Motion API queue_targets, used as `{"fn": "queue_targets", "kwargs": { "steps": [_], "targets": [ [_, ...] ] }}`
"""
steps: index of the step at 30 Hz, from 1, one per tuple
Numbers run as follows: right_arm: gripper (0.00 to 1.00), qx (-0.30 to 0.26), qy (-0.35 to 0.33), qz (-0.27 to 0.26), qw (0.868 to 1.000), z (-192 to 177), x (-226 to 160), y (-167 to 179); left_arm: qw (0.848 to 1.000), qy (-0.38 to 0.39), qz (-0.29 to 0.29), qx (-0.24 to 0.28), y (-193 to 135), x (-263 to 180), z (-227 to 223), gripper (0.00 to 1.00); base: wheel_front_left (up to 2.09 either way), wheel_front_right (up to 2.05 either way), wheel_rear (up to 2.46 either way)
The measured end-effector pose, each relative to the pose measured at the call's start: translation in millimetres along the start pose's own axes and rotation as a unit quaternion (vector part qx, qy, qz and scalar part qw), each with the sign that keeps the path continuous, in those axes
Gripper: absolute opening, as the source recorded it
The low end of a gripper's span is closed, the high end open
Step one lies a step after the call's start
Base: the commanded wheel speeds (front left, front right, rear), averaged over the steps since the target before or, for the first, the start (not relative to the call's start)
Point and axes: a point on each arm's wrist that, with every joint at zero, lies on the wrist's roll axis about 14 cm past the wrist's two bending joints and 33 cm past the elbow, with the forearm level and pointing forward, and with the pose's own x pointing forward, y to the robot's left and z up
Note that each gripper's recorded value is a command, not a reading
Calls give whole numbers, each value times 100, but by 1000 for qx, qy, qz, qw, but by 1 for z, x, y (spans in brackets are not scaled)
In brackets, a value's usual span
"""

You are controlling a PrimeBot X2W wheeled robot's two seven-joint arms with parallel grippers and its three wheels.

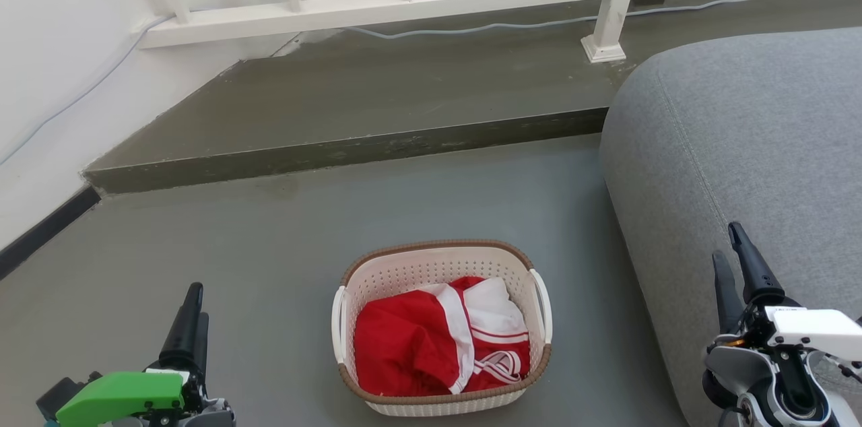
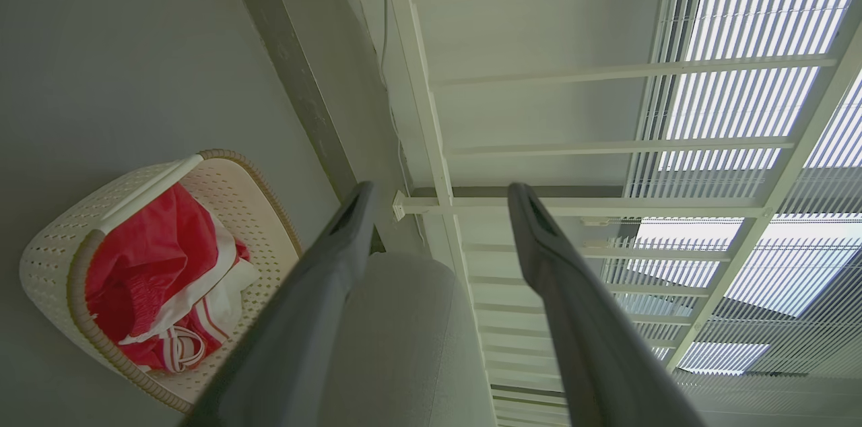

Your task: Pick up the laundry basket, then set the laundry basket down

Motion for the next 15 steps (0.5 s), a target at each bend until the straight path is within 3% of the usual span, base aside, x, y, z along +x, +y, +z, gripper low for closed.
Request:
{"fn": "queue_targets", "kwargs": {
  "steps": [15],
  "targets": [
    [100,-66,-1,30,997,-2,5,20,996,1,-18,84,-12,6,-3,100,0,0,0]
  ]
}}
